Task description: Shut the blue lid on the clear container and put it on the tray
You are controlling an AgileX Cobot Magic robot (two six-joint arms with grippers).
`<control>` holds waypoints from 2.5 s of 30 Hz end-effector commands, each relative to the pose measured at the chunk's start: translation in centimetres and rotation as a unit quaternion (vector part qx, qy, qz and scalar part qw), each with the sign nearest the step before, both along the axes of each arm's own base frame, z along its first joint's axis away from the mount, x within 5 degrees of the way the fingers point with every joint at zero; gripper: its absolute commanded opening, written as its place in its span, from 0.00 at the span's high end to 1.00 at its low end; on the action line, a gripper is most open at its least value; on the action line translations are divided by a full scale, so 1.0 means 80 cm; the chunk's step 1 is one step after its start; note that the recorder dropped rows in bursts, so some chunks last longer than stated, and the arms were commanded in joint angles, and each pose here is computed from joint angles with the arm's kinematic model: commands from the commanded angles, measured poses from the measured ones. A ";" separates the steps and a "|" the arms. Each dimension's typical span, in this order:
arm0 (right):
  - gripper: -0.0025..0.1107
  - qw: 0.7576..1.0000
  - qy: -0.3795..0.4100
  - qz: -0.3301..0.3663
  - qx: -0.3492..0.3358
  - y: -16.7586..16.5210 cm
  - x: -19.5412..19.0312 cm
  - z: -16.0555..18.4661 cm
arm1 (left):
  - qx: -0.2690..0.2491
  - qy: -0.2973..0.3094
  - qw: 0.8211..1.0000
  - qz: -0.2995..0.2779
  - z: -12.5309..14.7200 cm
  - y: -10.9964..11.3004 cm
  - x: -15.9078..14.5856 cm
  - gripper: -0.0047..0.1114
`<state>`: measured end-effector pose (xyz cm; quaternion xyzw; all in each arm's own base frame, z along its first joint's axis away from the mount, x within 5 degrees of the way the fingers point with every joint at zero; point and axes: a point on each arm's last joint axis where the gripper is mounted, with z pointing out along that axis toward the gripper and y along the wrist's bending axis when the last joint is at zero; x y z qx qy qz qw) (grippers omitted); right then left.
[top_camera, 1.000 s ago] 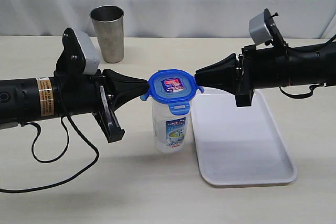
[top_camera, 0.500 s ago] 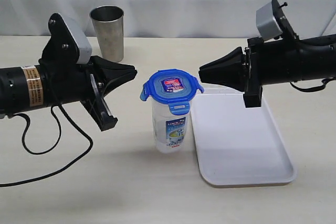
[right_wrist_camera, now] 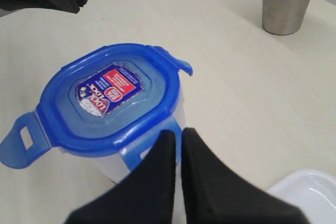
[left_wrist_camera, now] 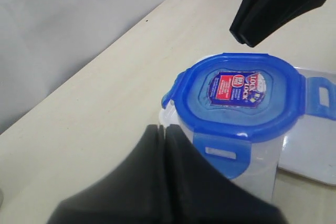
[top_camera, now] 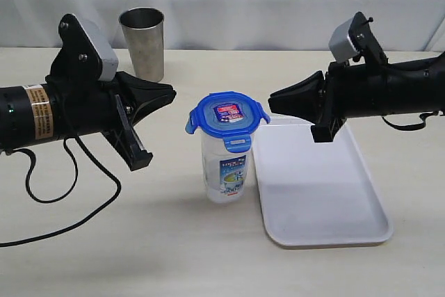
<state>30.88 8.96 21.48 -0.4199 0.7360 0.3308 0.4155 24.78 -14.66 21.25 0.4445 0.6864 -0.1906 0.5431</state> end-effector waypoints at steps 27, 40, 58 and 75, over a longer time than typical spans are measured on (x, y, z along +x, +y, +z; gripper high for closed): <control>0.94 0.998 0.006 0.031 0.047 0.007 -0.001 -0.005 | -0.008 0.004 1.000 0.006 0.003 0.000 0.000 0.96; 0.94 0.998 0.006 0.027 0.050 0.007 0.003 -0.011 | -0.013 0.003 1.000 0.003 0.004 0.000 -0.001 0.96; 0.94 0.998 -0.027 0.051 0.026 0.004 -0.023 0.025 | -0.038 -0.051 0.996 0.055 0.007 0.004 0.016 0.96; 0.94 0.987 0.015 0.158 -0.005 0.005 -0.048 0.012 | -0.033 -0.011 0.999 0.027 -0.027 -0.021 0.060 0.96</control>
